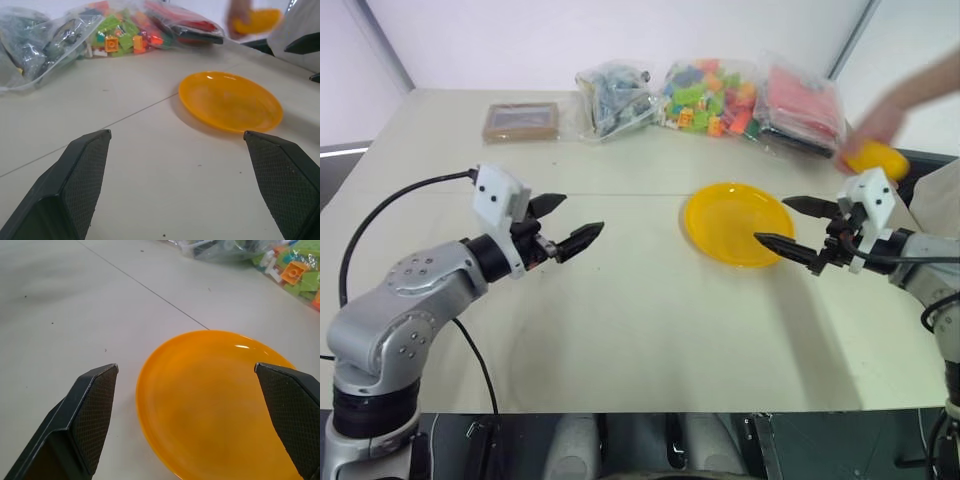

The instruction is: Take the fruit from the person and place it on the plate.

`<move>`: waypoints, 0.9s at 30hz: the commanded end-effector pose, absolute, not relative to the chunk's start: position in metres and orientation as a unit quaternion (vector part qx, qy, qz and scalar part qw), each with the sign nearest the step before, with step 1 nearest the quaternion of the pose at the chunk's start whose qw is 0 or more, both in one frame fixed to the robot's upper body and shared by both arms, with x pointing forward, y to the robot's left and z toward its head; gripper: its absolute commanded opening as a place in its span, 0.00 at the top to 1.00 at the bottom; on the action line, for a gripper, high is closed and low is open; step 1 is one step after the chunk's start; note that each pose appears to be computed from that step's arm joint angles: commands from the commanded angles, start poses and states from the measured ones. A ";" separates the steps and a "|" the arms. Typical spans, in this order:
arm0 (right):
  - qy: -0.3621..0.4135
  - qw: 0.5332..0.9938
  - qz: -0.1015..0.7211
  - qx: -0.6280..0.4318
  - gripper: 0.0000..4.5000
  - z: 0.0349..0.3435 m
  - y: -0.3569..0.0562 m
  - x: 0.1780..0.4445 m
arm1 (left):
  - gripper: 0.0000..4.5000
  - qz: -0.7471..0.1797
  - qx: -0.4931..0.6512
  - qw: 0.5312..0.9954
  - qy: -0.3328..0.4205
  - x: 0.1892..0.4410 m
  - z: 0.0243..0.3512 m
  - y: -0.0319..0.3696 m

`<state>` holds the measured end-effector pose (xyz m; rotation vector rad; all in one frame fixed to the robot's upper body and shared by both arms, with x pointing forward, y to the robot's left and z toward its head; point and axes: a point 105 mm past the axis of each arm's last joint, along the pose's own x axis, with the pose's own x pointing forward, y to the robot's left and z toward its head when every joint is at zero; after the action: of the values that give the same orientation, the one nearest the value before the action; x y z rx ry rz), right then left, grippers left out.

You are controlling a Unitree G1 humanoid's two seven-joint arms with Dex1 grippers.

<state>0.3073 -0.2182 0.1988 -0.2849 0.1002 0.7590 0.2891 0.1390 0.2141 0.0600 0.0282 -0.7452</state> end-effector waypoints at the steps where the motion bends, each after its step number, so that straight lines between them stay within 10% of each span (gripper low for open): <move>1: 0.025 0.915 0.372 -0.152 0.00 0.214 -0.216 0.306 | 0.01 -0.367 0.037 0.930 -0.010 0.288 0.224 0.137; 27: -0.064 0.908 0.402 -0.095 0.00 0.260 -0.179 0.313 | 0.01 -0.310 -0.190 0.922 -0.133 0.341 0.291 0.112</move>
<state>0.3187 -0.1841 0.2366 -0.1981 -0.0456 0.8162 0.3409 0.1120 0.2789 -0.3950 -0.2278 -0.6328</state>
